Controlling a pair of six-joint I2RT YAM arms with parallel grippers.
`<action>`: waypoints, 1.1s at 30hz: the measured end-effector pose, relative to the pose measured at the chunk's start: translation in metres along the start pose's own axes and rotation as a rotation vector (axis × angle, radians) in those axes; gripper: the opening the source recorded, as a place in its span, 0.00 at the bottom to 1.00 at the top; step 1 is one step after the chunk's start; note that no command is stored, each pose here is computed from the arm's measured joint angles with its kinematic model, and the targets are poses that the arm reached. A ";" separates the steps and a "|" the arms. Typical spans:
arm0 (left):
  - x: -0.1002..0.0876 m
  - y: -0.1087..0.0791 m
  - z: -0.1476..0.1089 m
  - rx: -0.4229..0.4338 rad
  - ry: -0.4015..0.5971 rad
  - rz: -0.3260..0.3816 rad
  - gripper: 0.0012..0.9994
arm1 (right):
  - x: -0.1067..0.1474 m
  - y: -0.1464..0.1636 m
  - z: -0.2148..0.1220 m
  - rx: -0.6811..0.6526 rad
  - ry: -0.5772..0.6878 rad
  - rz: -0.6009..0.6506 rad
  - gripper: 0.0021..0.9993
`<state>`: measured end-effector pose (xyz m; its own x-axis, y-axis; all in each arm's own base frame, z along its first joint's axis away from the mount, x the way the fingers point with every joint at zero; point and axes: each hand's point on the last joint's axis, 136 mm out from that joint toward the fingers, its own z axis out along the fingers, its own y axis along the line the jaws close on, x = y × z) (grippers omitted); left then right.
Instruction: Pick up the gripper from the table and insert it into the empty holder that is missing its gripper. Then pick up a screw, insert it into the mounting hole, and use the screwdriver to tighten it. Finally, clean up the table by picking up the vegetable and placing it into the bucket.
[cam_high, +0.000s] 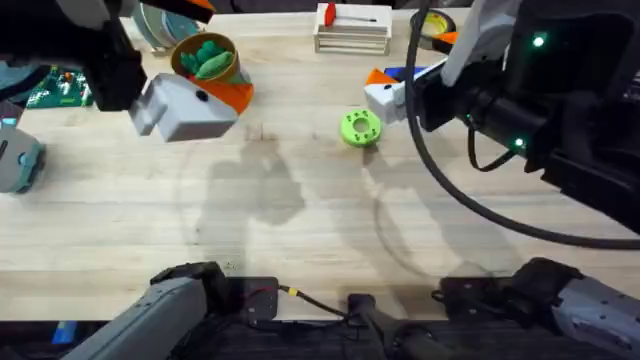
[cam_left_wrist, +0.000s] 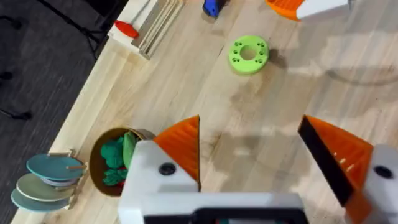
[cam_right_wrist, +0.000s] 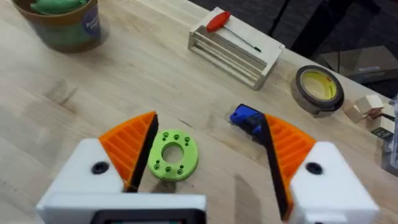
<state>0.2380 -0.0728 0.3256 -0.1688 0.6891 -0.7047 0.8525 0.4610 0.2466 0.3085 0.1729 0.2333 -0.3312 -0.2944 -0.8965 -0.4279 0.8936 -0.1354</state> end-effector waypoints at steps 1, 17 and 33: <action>-0.001 0.000 0.000 0.002 -0.003 0.000 0.99 | 0.000 0.000 0.000 0.000 0.000 0.000 0.99; -0.050 0.019 -0.003 -0.049 -0.213 -0.003 1.00 | 0.000 0.000 0.000 0.000 0.000 0.000 0.99; -0.074 0.006 -0.057 -0.354 -0.290 -0.215 1.00 | 0.000 0.000 0.000 0.000 0.000 0.000 0.99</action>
<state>0.2274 -0.0892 0.4172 -0.1345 0.3972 -0.9078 0.5850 0.7713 0.2508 0.3085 0.1730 0.2332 -0.3313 -0.2945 -0.8964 -0.4280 0.8936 -0.1354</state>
